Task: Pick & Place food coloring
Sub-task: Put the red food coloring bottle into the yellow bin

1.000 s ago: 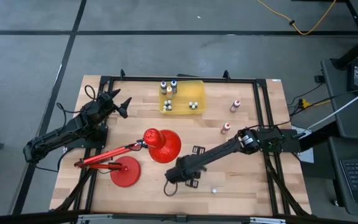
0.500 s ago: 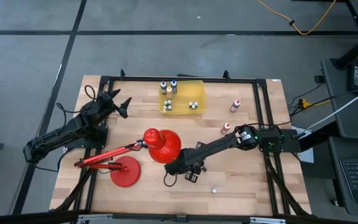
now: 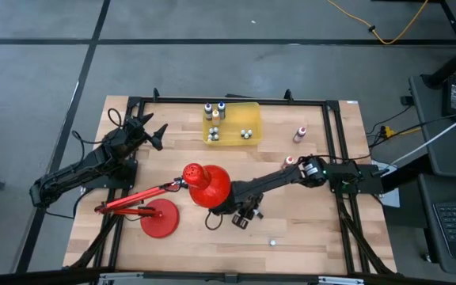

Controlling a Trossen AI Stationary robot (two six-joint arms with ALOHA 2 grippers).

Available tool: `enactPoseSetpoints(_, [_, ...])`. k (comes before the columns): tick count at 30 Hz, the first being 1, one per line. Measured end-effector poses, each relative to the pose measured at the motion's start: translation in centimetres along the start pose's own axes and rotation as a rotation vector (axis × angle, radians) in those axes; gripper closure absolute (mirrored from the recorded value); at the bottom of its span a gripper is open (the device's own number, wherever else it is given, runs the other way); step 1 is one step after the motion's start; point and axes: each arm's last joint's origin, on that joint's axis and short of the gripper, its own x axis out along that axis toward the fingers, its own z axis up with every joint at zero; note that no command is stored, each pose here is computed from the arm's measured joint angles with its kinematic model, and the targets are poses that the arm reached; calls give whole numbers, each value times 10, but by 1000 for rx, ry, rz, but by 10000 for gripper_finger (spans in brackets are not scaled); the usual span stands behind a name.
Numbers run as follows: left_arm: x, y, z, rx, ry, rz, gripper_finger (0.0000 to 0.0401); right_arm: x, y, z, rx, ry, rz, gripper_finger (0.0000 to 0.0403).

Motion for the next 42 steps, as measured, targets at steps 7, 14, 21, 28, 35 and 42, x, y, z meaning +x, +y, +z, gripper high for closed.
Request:
enactPoseSetpoints(7, [0,0,0,0,0,0,38,-2,-13,13,168,57,54,228])
enactPoseSetpoints(14, [0,0,0,0,0,0,37,-3,-23,23,204,95,102,228])
enactPoseSetpoints(21, [0,0,0,0,0,0,36,9,-17,29,202,132,141,228])
enactPoseSetpoints(28, [0,0,0,0,0,0,38,23,-16,26,210,188,125,228])
enactPoseSetpoints(35, [0,0,0,0,0,0,37,34,-15,23,178,221,109,228])
enactPoseSetpoints(42, [0,0,0,0,0,0,36,34,-12,20,146,252,142,228])
